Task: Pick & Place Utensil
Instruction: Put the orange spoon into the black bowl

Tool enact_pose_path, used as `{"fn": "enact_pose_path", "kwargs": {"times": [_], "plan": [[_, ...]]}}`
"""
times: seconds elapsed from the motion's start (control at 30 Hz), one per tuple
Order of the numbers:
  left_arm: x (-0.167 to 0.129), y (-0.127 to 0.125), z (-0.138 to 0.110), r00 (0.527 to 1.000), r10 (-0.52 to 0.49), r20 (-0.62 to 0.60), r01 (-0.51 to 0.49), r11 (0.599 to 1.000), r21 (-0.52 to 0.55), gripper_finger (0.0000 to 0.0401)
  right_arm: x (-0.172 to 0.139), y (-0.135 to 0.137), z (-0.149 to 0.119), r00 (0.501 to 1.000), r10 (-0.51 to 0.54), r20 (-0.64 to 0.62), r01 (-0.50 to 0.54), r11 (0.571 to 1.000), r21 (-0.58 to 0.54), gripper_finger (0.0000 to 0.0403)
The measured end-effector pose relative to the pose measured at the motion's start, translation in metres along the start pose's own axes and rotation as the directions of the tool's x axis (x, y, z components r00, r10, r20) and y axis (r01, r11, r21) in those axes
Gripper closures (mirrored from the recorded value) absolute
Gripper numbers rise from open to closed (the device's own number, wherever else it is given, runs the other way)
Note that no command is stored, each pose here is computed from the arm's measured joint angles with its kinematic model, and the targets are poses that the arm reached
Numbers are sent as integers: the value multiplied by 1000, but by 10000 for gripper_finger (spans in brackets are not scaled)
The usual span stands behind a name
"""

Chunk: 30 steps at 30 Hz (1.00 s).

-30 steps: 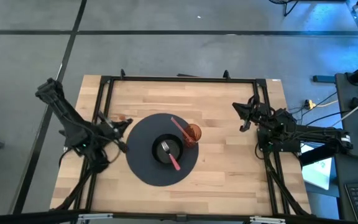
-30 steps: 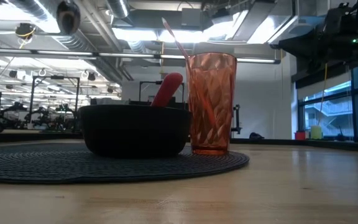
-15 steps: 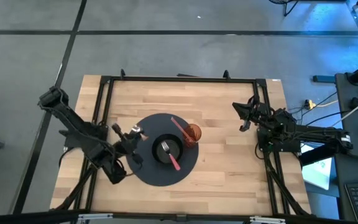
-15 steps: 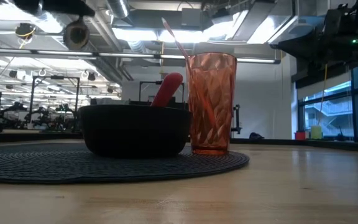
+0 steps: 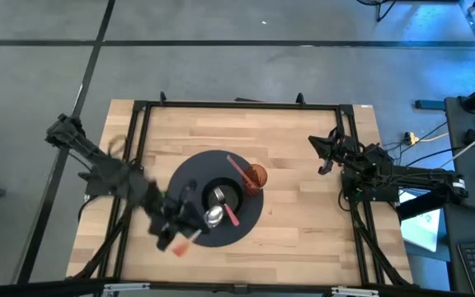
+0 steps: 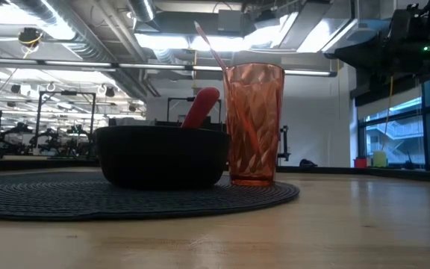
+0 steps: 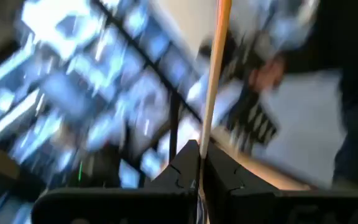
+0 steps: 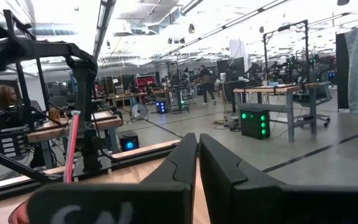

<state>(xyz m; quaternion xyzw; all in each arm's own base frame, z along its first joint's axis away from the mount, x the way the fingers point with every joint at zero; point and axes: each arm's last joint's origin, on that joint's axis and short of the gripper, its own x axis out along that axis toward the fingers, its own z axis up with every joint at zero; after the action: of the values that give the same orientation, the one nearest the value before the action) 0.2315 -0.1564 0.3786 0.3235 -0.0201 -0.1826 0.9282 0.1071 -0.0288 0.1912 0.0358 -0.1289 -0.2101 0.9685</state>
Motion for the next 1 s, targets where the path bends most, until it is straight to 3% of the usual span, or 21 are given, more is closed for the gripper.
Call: {"fn": "enact_pose_path", "kwargs": {"times": [0.13,0.33,0.47,0.57,0.73,1.0], "plan": [[-9,39,-10,982,-89,165,86,996,22,399,0,0,0,1000,1,0,-1,1000,1,382],[-7,65,-81,950,-214,229,230,972,-44,399,0,0,0,1000,1,0,-1,1000,-2,382],[-11,50,-118,921,-224,318,234,972,6,399,0,0,0,1000,0,-2,0,1000,-3,382],[-24,35,-142,913,-180,366,180,983,35,399,0,0,-2,1000,-1,-22,1,1000,-8,382],[-55,9,-172,883,-107,456,122,993,-4,399,0,0,-6,998,-5,-64,4,1000,-16,382],[-61,-14,-208,939,-80,334,135,980,-145,399,0,-1,-9,996,-9,-88,7,1000,-20,382]]}}
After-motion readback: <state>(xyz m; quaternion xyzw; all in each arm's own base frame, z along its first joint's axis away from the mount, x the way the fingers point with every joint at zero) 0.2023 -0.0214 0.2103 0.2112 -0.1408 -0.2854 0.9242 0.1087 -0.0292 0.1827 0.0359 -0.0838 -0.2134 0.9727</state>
